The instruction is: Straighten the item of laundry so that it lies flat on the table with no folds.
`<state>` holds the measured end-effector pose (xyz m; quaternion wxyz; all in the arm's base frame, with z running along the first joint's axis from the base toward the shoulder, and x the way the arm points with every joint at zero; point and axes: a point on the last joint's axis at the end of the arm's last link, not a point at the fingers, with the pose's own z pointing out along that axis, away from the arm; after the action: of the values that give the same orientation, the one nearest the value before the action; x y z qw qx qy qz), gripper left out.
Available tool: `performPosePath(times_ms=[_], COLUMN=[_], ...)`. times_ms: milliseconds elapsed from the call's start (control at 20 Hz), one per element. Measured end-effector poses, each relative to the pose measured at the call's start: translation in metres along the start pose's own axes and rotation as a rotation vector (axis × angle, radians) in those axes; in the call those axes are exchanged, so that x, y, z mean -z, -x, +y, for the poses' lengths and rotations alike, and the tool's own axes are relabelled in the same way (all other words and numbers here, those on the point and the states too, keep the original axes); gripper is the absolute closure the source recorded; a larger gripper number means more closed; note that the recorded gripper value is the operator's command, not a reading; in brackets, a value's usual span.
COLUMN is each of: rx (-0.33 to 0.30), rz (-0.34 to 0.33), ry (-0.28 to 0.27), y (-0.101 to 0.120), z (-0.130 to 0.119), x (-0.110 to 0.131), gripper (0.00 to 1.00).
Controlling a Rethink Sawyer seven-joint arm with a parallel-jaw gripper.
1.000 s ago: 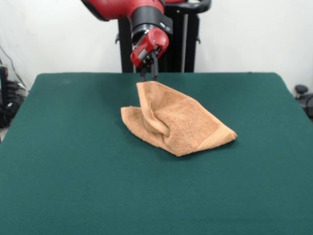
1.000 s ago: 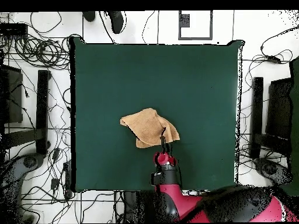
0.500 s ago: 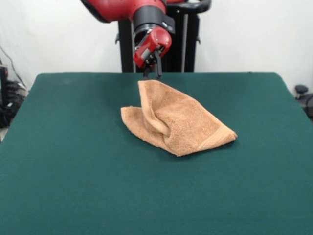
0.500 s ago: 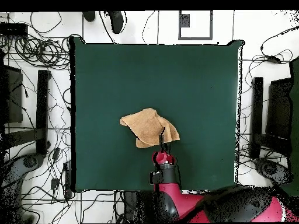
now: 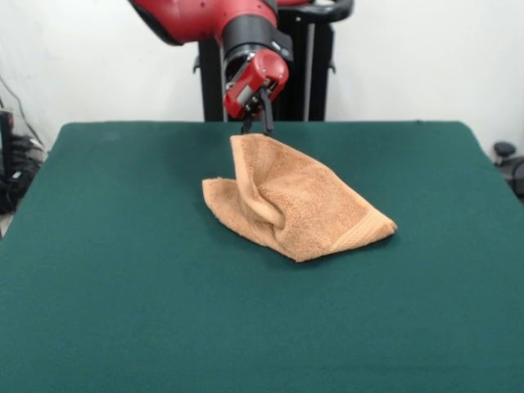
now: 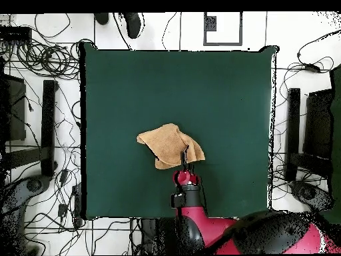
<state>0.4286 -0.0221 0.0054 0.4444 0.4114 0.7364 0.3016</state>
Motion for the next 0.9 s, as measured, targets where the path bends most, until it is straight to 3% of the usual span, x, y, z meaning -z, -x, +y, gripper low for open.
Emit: performPosePath(times_ms=[900], rx=[0.017], rz=[-0.012], ry=[0.019], y=[0.003], z=[-0.007], x=[-0.014], gripper=[0.0])
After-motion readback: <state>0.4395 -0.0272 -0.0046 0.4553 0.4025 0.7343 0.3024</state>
